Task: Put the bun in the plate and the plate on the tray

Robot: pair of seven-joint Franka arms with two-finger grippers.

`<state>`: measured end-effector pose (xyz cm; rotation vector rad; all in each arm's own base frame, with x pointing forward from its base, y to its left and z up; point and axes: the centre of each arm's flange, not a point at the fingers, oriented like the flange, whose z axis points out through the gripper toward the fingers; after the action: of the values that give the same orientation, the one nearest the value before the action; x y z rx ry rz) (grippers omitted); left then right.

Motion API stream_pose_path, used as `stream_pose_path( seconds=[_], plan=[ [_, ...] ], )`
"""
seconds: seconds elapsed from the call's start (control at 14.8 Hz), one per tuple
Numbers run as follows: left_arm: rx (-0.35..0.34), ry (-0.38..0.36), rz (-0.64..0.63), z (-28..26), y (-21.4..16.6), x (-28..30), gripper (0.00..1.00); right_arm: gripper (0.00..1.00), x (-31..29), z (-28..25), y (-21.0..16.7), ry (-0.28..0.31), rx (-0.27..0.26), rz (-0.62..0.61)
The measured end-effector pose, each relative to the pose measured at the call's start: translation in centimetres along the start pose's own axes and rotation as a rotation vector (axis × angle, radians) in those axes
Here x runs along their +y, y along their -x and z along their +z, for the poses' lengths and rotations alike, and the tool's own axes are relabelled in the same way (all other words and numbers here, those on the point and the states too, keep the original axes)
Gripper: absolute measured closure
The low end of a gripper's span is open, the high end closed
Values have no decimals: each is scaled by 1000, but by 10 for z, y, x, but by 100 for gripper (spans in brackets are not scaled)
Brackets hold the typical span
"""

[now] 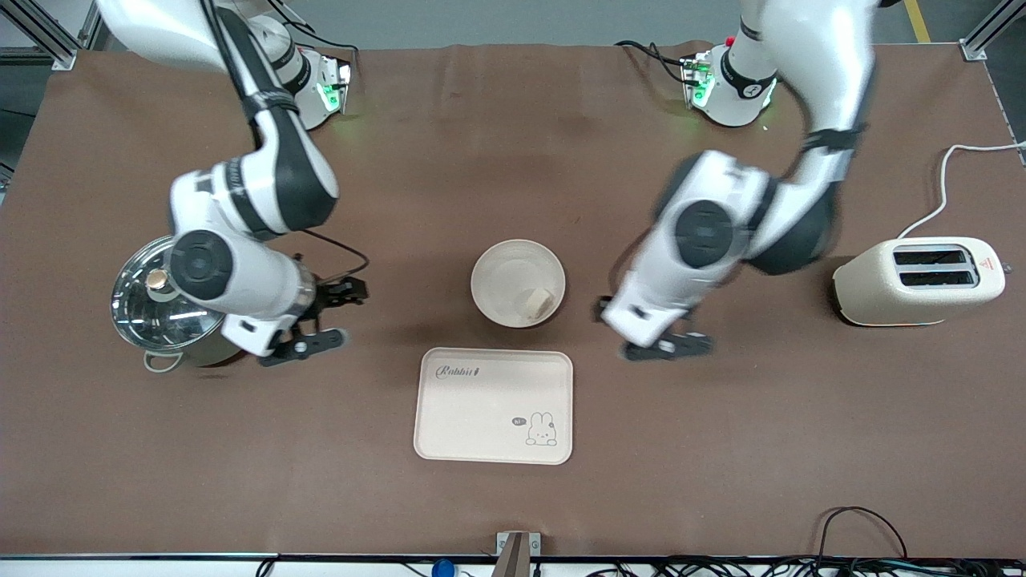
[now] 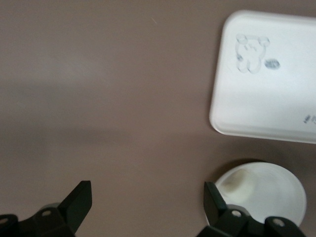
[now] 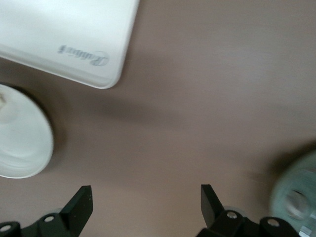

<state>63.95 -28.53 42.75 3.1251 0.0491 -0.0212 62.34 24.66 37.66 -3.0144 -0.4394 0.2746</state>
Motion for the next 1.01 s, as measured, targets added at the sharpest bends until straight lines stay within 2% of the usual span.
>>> stream_pose_path(
  seconds=[0.13,0.2,0.27,0.34,0.47,0.54,0.67,1.01],
  plan=[
    [30,4,8,-39,-16,-62,0,12,-26,30,-9,-36,-3,-15],
    [45,4,4,-58,-20,-89,0,12,-35,47,-13,-51,-7,-18],
    [53,0,14,-76,-20,-114,0,17,-44,65,-18,-72,-8,-15],
    [59,-5,31,-94,-18,-136,0,17,-54,83,-22,-94,-9,-12],
    [84,-12,41,-132,-9,-176,0,26,-74,117,-27,-132,-11,-6],
    [92,-16,34,-150,-3,-193,0,27,-85,131,-28,-147,-12,-5],
    [94,-29,29,-180,15,-214,0,37,-104,152,-28,-169,-20,-7],
    [122,-29,29,-230,77,-220,0,42,-133,181,-23,-225,-44,-20]
  ],
)
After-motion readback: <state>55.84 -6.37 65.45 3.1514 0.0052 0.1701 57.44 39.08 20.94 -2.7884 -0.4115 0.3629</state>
